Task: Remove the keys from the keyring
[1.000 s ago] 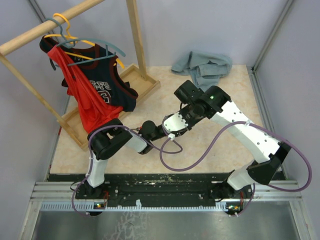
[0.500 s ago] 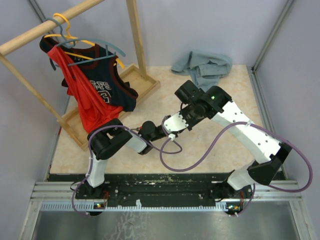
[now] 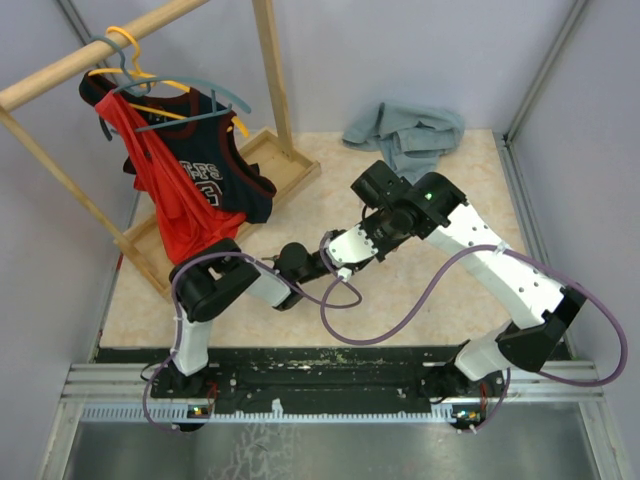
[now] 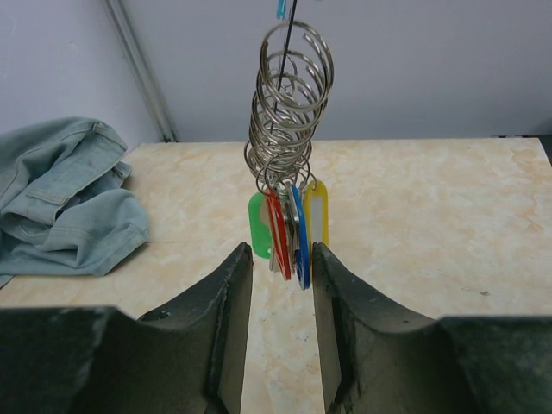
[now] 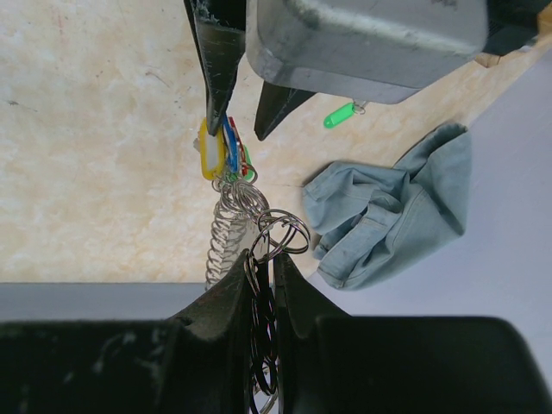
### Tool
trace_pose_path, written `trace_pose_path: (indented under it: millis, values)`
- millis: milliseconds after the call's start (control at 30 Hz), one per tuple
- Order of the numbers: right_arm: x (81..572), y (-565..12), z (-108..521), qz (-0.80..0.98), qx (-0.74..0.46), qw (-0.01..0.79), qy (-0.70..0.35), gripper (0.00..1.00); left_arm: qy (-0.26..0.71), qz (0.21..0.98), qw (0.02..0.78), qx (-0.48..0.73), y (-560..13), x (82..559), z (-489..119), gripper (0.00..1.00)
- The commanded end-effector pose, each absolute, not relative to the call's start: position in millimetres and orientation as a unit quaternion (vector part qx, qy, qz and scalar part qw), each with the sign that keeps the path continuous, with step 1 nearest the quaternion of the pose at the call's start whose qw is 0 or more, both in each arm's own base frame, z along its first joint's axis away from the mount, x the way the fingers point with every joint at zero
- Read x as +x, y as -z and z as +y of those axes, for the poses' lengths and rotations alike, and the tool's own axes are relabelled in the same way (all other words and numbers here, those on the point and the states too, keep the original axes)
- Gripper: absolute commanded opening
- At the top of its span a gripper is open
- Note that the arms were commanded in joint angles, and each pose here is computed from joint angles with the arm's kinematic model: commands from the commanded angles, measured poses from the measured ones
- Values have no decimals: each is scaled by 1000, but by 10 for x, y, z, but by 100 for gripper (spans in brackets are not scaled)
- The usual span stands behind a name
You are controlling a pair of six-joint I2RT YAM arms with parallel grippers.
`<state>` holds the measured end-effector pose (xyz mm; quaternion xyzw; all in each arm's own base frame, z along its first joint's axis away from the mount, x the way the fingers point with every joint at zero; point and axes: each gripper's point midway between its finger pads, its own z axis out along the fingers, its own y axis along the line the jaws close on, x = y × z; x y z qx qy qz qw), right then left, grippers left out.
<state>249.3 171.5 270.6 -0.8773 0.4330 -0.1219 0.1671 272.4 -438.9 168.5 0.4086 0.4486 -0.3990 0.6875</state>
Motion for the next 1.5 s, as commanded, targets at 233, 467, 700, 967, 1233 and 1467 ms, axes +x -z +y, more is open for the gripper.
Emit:
trace_pose_path:
  millis: [233, 467, 700, 967, 1233, 1467]
  values:
    - [2472, -2917, 1750, 430, -868, 210, 132, 0, 432, 333, 763, 346, -2572, 2534, -4208, 42]
    - [2469, -2903, 1748, 431, -868, 208, 131, 0, 435, 334, 762, 346, -2572, 2524, -4209, 35]
    - [2461, -2886, 1753, 430, -869, 207, 128, 0, 435, 332, 762, 346, -2592, 2511, -4187, 23]
    - [2456, -2875, 1748, 431, -869, 205, 128, 0, 432, 327, 763, 353, -2602, 2478, -4164, 0]
    - [2417, -2885, 1770, 440, -863, 221, 113, 0, 439, 344, 753, 348, -2564, 2423, -4029, 0]
    - [2356, -2766, 1802, 450, -859, 232, 78, 0, 493, 384, 705, 335, -2480, 2313, -3859, 0]
